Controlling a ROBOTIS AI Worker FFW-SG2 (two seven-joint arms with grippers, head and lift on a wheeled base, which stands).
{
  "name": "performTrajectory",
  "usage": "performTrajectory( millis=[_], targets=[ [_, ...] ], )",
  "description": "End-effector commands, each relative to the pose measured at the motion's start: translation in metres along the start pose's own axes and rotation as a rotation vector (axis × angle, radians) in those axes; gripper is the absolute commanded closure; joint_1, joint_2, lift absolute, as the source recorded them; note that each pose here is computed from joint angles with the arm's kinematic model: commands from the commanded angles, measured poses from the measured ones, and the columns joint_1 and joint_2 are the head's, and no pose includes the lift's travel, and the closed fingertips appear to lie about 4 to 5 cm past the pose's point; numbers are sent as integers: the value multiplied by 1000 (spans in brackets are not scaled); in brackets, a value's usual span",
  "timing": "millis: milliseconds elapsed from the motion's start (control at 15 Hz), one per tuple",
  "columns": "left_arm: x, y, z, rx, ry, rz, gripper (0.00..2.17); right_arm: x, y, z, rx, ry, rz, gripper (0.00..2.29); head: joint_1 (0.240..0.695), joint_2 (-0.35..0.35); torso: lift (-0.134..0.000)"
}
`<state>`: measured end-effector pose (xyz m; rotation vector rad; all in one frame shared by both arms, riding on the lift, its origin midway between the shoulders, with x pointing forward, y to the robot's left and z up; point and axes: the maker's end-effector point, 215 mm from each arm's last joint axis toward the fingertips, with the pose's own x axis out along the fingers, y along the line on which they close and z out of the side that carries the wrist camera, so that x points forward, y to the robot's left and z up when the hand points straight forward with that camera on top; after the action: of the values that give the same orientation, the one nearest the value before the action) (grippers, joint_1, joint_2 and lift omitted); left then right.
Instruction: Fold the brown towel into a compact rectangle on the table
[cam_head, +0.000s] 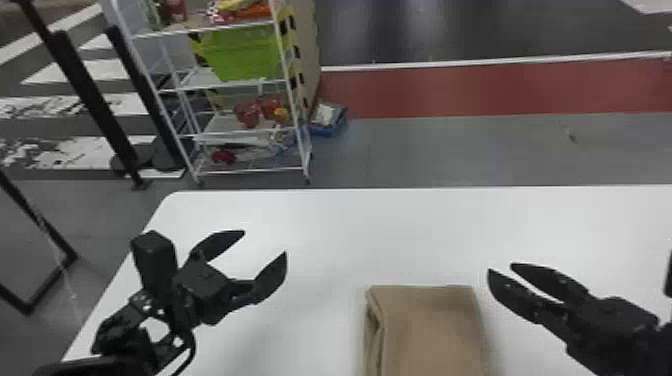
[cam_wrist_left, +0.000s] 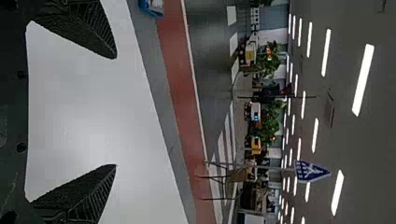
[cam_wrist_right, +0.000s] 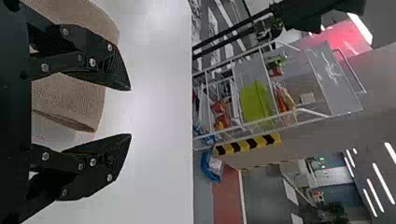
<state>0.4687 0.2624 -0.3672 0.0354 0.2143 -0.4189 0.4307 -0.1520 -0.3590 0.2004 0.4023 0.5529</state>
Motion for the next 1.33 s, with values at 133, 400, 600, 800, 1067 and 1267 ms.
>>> performTrajectory(
  millis=[133, 400, 600, 800, 1067, 1267],
  targets=[
    [-35, -3, -17, -89, -42, 79, 46, -38, -14, 8, -35, -147, -38, 113, 695, 126, -122],
    [-50, -25, -10, -39, -123, 115, 46, -68, -15, 15, -154, -287, -89, 124, 695, 112, -122],
    [-62, -28, -21, -30, -109, 128, 46, -72, -27, -1, -148, -294, -145, 130, 695, 82, -122],
    [-80, -22, -5, 21, -180, 205, 46, -68, -18, -11, -127, -285, -135, 130, 695, 71, -122],
    [-95, -14, -1, 22, -182, 255, 46, -76, -9, -16, -138, -294, -131, 134, 695, 118, -122],
    [-103, -10, 0, 27, -166, 274, 46, -77, -5, -19, -138, -295, -125, 140, 695, 140, -122]
  ],
)
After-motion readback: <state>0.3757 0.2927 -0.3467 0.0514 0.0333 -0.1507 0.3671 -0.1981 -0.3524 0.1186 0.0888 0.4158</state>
